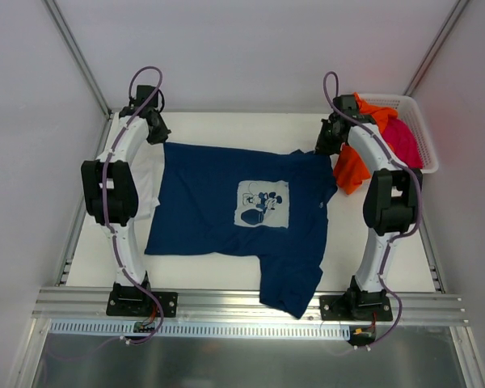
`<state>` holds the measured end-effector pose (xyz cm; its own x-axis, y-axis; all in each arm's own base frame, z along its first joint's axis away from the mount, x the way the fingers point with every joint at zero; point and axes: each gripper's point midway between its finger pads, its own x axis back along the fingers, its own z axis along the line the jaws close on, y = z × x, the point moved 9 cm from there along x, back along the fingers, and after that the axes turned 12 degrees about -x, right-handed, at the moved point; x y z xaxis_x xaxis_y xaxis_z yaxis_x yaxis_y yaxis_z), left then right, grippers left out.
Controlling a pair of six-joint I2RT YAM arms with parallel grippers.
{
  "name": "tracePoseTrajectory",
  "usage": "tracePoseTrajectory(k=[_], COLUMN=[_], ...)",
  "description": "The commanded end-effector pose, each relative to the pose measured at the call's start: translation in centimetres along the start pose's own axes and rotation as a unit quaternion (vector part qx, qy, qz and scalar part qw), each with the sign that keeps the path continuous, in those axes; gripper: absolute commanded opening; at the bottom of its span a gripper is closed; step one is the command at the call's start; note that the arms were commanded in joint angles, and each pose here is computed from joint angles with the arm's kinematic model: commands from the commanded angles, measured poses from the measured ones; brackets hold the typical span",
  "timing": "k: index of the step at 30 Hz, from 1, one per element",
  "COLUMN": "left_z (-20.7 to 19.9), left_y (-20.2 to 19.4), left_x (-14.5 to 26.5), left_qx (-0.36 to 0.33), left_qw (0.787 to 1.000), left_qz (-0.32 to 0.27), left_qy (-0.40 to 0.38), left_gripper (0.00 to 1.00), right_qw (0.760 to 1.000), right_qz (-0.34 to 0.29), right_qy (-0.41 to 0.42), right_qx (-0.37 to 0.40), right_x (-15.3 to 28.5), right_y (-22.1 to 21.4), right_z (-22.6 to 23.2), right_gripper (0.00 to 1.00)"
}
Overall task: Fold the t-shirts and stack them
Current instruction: Fold the flattened tshirt in 1/3 of the way
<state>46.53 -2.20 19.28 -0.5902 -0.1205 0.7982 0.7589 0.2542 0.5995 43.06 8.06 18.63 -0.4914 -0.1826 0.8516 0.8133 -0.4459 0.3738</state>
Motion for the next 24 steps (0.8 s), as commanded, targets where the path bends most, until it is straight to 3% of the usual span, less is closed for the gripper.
tracePoseTrajectory(k=[1, 14, 24], left_z=[1.0, 2.7, 3.8], left_y=[0.3, -5.3, -7.2], left_x=[2.8, 3.9, 4.2], left_qx=[0.013, 0.023, 0.028], left_qw=[1.000, 0.999, 0.996], left_qz=[-0.020, 0.034, 0.043], left_qy=[0.003, 0.028, 0.067], left_gripper=[0.00, 0.00, 0.00], right_qw=[0.999, 0.999, 0.996], right_qz=[-0.027, 0.008, -0.010], right_qy=[0.021, -0.033, -0.073], right_qx=[0.017, 0.040, 0.049], right_x=[3.3, 5.3, 7.8], right_y=[-0.6, -8.0, -12.1], right_z=[1.0, 0.2, -2.0], right_gripper=[0.00, 0.00, 0.00])
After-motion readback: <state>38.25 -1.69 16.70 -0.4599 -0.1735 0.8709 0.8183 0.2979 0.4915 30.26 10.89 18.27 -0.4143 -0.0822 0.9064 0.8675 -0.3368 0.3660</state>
